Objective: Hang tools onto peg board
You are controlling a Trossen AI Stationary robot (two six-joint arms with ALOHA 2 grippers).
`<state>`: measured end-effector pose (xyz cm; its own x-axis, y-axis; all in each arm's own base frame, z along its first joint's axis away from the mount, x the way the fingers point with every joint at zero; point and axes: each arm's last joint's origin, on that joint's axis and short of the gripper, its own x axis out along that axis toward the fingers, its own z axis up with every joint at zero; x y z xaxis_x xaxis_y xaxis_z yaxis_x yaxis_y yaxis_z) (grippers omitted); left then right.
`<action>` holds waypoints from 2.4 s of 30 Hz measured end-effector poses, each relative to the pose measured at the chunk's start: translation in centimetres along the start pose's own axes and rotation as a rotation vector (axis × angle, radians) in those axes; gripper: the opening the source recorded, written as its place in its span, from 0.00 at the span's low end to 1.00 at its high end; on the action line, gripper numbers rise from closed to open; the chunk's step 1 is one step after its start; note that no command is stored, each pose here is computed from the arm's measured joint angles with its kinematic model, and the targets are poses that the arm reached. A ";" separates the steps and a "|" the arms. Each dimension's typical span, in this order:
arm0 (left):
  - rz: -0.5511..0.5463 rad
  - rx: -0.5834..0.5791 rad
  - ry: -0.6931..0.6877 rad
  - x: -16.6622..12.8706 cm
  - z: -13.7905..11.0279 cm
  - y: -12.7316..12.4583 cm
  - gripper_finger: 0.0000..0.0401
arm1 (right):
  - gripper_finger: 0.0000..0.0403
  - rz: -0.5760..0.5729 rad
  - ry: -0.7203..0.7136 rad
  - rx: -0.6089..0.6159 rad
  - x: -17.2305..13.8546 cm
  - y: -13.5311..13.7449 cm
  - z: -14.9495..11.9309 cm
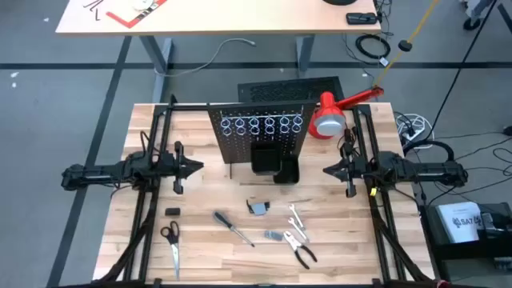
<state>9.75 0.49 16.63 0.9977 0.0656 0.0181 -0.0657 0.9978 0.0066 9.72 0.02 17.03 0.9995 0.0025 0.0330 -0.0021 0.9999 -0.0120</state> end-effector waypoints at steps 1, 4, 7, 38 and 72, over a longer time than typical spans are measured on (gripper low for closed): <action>0.000 0.000 -0.001 0.0 0.0 0.0 0.10 | 0.02 0.000 0.000 0.000 0.0 0.0 0.0; 0.000 0.000 0.000 0.0 0.0 0.0 0.10 | 0.02 0.000 0.000 0.000 0.0 0.0 0.0; 0.000 0.000 -0.001 0.0 0.0 0.0 0.10 | 0.02 0.000 0.000 0.000 0.0 0.0 0.0; 0.001 0.000 0.000 0.0 0.0 0.0 0.10 | 0.02 0.000 0.000 0.000 0.0 0.0 0.0; 0.000 0.000 0.000 0.0 0.0 0.0 0.10 | 0.02 0.162 -0.416 0.508 -1.3 0.0 9.8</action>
<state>9.75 0.49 16.64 0.9977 0.0659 0.0183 -0.0661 0.9978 0.0066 8.08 0.17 26.73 0.8894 0.0556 0.4537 -0.2678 0.8677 0.4187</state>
